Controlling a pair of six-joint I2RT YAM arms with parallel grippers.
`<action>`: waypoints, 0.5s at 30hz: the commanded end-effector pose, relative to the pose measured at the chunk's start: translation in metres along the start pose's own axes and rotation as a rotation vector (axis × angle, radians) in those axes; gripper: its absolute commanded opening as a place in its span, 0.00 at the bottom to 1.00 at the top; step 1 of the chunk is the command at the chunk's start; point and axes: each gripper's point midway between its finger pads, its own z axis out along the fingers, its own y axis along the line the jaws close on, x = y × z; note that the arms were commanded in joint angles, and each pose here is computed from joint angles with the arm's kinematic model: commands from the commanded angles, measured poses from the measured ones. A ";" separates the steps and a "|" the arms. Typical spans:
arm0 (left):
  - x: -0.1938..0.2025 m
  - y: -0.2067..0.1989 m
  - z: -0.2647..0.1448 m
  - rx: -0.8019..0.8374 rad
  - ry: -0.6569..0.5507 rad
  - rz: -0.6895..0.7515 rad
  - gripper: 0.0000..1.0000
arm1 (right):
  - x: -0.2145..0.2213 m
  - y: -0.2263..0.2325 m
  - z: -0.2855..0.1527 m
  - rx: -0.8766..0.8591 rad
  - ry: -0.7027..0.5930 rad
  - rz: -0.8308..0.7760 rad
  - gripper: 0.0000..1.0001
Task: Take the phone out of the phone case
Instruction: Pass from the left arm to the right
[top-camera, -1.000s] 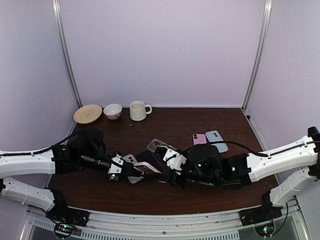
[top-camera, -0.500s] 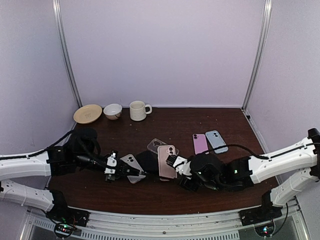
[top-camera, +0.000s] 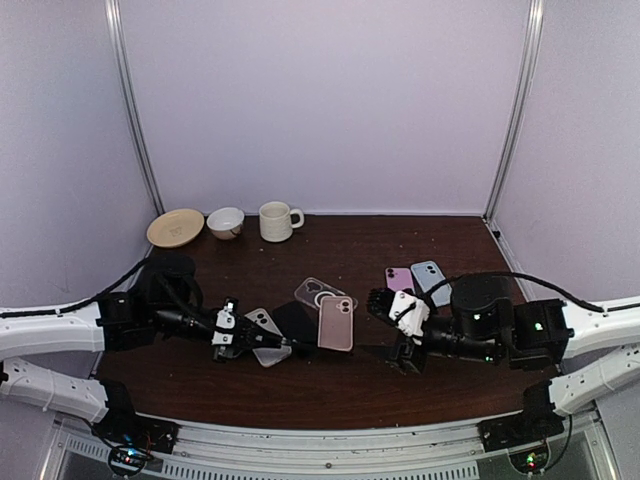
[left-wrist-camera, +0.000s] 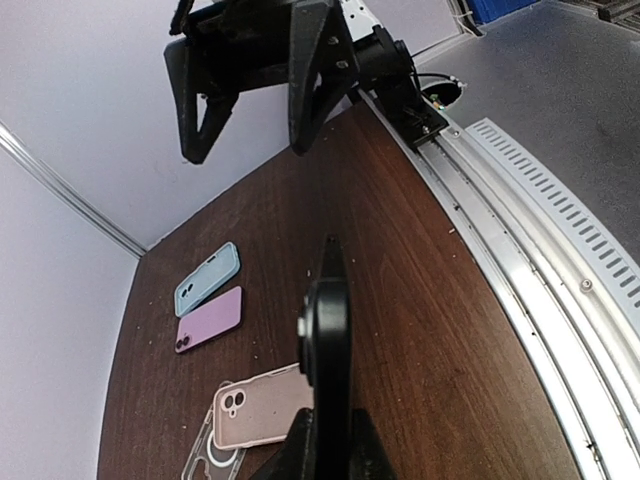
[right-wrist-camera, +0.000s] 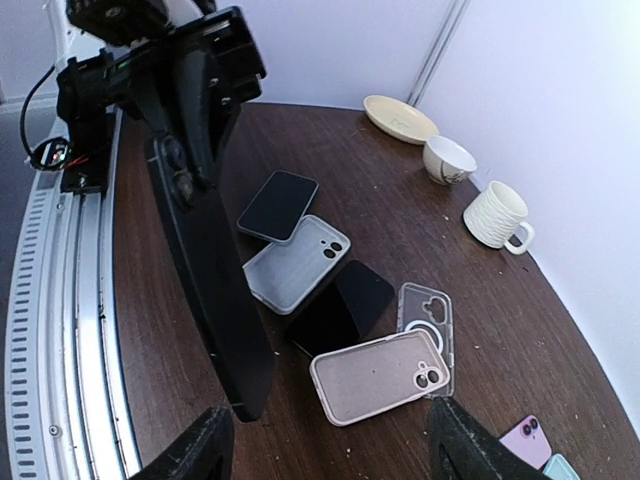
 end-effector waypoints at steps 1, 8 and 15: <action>-0.031 0.027 -0.003 -0.080 -0.100 0.041 0.00 | 0.003 0.026 0.021 -0.105 0.001 -0.127 0.69; -0.030 0.031 0.000 -0.090 -0.098 0.010 0.00 | 0.005 0.047 0.052 -0.166 0.018 -0.167 0.63; -0.027 0.032 0.001 -0.093 -0.087 -0.005 0.00 | 0.010 0.034 0.072 -0.053 0.041 -0.185 0.07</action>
